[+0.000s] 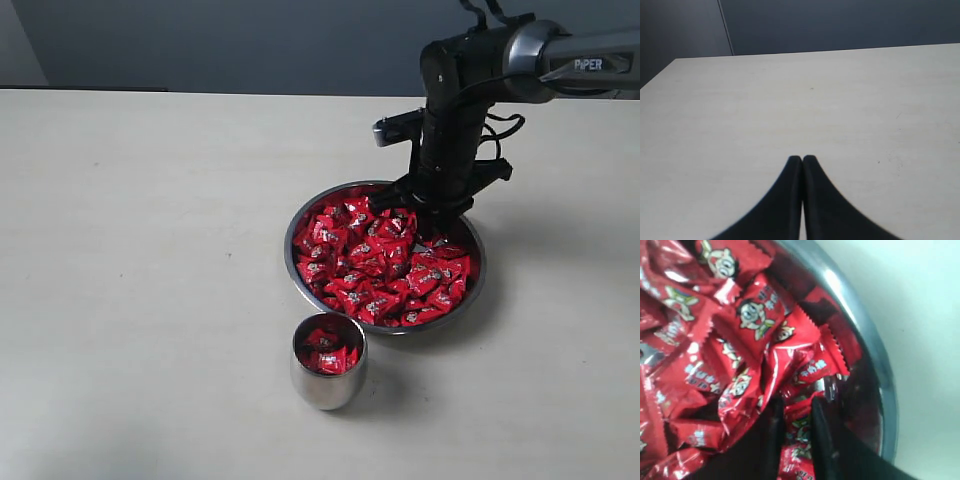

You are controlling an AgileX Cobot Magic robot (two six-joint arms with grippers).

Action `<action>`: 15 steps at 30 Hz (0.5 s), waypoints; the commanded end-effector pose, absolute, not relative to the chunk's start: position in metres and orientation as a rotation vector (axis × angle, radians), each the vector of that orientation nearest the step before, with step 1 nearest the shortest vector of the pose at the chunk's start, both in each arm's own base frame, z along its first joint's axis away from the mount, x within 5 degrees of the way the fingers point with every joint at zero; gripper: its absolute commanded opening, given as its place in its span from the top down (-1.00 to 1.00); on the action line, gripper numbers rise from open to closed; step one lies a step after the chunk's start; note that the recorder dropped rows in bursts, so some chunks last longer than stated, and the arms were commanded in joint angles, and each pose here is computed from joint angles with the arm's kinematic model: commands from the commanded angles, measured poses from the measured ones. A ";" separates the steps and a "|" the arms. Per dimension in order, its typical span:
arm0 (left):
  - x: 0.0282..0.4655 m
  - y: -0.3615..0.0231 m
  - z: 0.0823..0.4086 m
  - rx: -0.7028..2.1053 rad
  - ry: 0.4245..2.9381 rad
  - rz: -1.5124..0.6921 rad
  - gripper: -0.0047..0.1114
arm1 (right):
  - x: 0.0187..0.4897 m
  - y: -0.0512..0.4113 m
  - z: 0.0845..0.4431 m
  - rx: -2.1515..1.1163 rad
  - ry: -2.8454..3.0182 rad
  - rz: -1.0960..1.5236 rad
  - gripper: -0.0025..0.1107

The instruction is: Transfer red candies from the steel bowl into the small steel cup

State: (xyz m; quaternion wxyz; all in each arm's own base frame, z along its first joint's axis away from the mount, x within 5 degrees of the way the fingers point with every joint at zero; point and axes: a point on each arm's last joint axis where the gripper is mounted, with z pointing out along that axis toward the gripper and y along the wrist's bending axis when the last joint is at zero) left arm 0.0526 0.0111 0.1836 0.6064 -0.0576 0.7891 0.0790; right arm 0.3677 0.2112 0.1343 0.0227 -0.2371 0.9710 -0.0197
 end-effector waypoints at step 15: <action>0.053 0.011 0.183 -0.126 1.817 0.179 0.91 | 0.325 0.253 0.201 -0.890 2.822 -0.074 0.97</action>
